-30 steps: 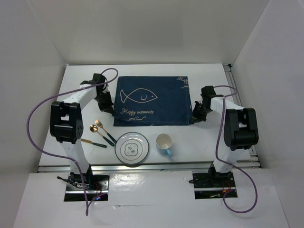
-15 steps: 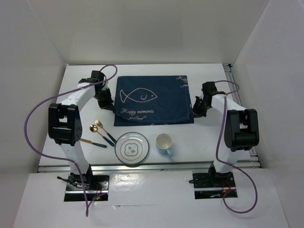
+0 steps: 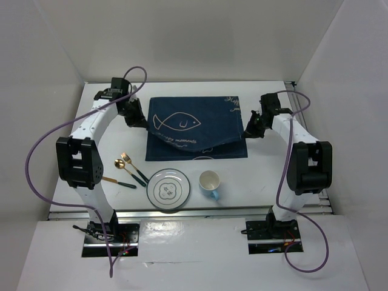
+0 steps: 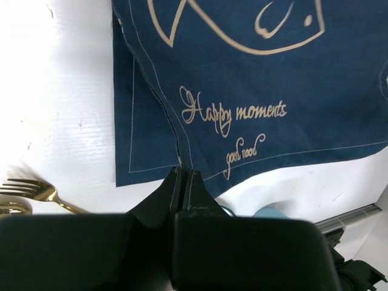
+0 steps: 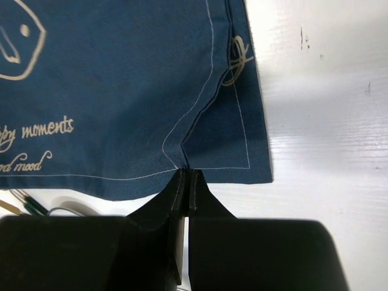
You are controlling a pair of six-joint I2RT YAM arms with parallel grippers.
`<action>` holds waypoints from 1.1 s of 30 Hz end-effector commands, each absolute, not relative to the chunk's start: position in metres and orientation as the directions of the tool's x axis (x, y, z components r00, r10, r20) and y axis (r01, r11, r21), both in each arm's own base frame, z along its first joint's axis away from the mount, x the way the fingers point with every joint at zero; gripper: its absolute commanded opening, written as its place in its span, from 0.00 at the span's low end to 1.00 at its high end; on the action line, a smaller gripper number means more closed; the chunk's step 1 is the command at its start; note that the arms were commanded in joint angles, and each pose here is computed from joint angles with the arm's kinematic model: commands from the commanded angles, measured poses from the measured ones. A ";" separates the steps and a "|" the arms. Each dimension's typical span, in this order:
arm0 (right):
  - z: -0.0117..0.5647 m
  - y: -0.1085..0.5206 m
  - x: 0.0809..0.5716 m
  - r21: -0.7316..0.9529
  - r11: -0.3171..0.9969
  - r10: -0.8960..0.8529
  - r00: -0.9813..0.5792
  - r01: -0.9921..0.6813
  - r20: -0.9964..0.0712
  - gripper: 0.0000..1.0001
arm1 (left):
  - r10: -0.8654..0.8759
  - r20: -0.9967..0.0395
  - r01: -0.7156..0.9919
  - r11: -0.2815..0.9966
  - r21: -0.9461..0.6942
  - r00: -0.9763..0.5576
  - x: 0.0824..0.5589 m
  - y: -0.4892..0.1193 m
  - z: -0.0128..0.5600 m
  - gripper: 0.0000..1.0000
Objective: Set the dinner table for one person
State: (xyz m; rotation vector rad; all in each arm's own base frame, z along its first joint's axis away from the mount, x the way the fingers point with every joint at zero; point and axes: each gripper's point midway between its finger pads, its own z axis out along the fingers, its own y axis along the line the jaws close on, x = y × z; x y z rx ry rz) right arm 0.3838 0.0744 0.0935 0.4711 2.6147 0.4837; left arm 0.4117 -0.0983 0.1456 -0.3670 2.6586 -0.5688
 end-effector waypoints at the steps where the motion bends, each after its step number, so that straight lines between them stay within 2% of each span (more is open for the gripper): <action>1: 0.145 0.070 0.400 0.427 0.878 0.416 -0.787 0.216 -0.457 0.00 | -0.304 -0.394 -0.095 0.879 -0.467 -0.867 0.416 -0.104 0.185 0.00; 7: 0.186 0.063 0.409 0.420 0.885 0.422 -0.724 0.199 -0.546 0.00 | -0.305 -0.456 -0.054 0.873 -0.484 -0.836 0.419 -0.106 0.222 0.00; 11: 0.178 0.056 0.397 0.396 0.887 0.433 -0.720 0.235 -0.542 0.00 | -0.303 -0.466 -0.036 0.866 -0.499 -0.831 0.409 -0.108 0.232 0.00; 14: 0.166 0.053 0.387 0.375 0.890 0.434 -0.730 0.258 -0.528 0.00 | -0.300 -0.438 -0.046 0.864 -0.502 -0.847 0.392 -0.108 0.218 0.00; 20: 0.109 0.048 0.353 0.318 0.894 0.432 -0.791 0.315 -0.432 0.00 | -0.303 -0.280 -0.142 0.867 -0.477 -0.911 0.354 -0.106 0.142 0.00; 21: 0.093 0.048 0.345 0.302 0.895 0.432 -0.810 0.329 -0.396 0.05 | -0.305 -0.247 -0.167 0.874 -0.457 -0.920 0.348 -0.103 0.127 0.28; 22: 0.087 0.049 0.341 0.301 0.894 0.431 -0.821 0.332 -0.375 0.33 | -0.304 -0.210 -0.185 0.875 -0.447 -0.929 0.348 -0.103 0.113 0.37; 24: 0.074 0.049 0.335 0.287 0.894 0.431 -0.835 0.344 -0.342 0.49 | -0.305 -0.169 -0.209 0.880 -0.427 -0.937 0.348 -0.102 0.103 0.51; 25: 0.074 0.049 0.335 0.287 0.894 0.431 -0.835 0.344 -0.342 0.60 | -0.307 -0.152 -0.224 0.886 -0.406 -0.940 0.349 -0.099 0.095 0.61; 26: 0.071 0.049 0.334 0.283 0.894 0.430 -0.838 0.346 -0.335 0.62 | -0.301 -0.172 -0.213 0.893 -0.397 -0.938 0.354 -0.097 0.098 0.63; 29: 0.083 0.048 0.346 0.294 0.891 0.440 -0.819 0.346 -0.368 0.62 | -0.299 -0.229 -0.203 0.909 -0.365 -0.926 0.369 -0.090 0.112 0.65; 31: 0.097 0.049 0.360 0.312 0.890 0.440 -0.801 0.332 -0.406 0.57 | -0.301 -0.277 -0.188 0.910 -0.369 -0.913 0.382 -0.089 0.129 0.65; 32: 0.100 0.054 0.364 0.340 0.887 0.439 -0.803 0.313 -0.403 0.52 | -0.284 -0.283 -0.170 0.914 -0.367 -0.916 0.385 -0.092 0.129 0.62; 33: 0.095 0.057 0.366 0.344 0.889 0.428 -0.817 0.302 -0.388 0.44 | -0.284 -0.291 -0.167 0.914 -0.369 -0.913 0.387 -0.092 0.132 0.47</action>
